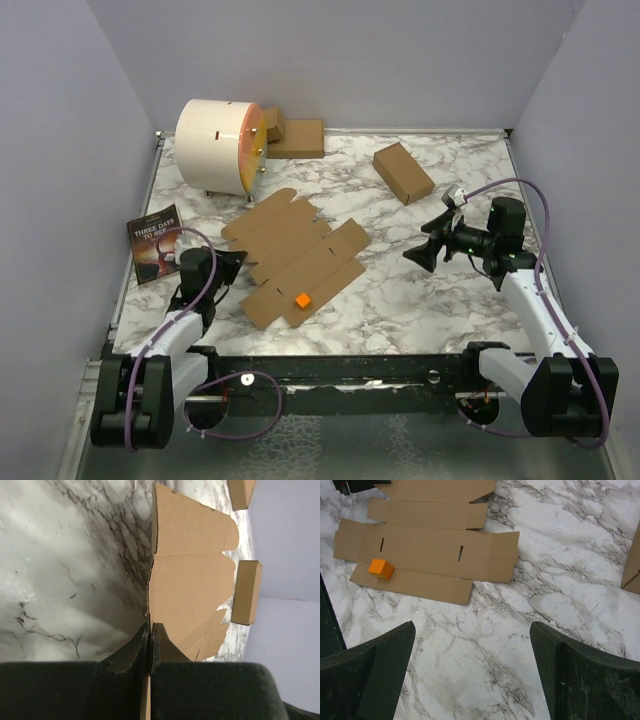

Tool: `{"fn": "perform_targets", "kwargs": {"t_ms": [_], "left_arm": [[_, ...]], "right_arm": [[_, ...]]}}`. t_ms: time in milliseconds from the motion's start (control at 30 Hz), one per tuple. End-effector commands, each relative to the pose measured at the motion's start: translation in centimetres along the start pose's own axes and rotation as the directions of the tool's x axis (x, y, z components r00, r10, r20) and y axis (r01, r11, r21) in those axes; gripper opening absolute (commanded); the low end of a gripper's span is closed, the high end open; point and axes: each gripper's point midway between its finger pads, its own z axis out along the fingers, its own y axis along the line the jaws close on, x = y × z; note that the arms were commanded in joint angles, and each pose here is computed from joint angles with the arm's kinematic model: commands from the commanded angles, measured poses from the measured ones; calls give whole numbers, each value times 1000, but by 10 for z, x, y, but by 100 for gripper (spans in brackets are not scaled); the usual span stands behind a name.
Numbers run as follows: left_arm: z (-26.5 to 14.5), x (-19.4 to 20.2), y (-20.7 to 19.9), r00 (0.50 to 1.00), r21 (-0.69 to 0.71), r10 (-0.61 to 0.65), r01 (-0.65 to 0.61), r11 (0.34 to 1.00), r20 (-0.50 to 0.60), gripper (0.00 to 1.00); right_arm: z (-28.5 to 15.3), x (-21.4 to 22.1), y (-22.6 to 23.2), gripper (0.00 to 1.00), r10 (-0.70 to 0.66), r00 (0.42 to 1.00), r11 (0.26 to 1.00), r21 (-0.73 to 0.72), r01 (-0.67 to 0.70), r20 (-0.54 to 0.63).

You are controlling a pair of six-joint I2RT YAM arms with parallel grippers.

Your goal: Fold the paper box

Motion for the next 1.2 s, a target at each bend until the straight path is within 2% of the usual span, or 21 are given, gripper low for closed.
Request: {"fn": "perform_targets", "kwargs": {"t_ms": [0,167,433,567,700,867,1000,1167], "left_arm": [[12,-3,-4,995,-43,-68,72,997,78,0],[19,11,-13,987,-37,-124,129,991,103,0],[20,34,-42,950,-20,-218,228,973,223,0],[25,52,-65,941,18,-220,223,975,257,0],[42,66,-100,954,66,-172,160,985,247,0],[59,68,-146,962,118,-24,-8,993,273,0],[62,71,-180,957,176,82,-135,975,278,0],[64,88,-203,955,251,185,-243,937,233,0]], "right_arm": [[-2,-10,-8,99,-35,999,999,30,35,13],[-2,-9,-7,99,-33,999,999,27,32,12],[-1,-9,-8,99,-30,1000,999,24,29,10],[-2,-9,-9,99,-29,1000,999,32,29,7],[-1,-9,-10,99,-28,1000,999,35,28,4],[-1,-7,-14,99,-23,1000,998,50,23,-5],[-1,-5,-16,99,-16,1000,998,57,17,-12],[0,-5,-18,99,-12,1000,998,59,12,-16]]}}
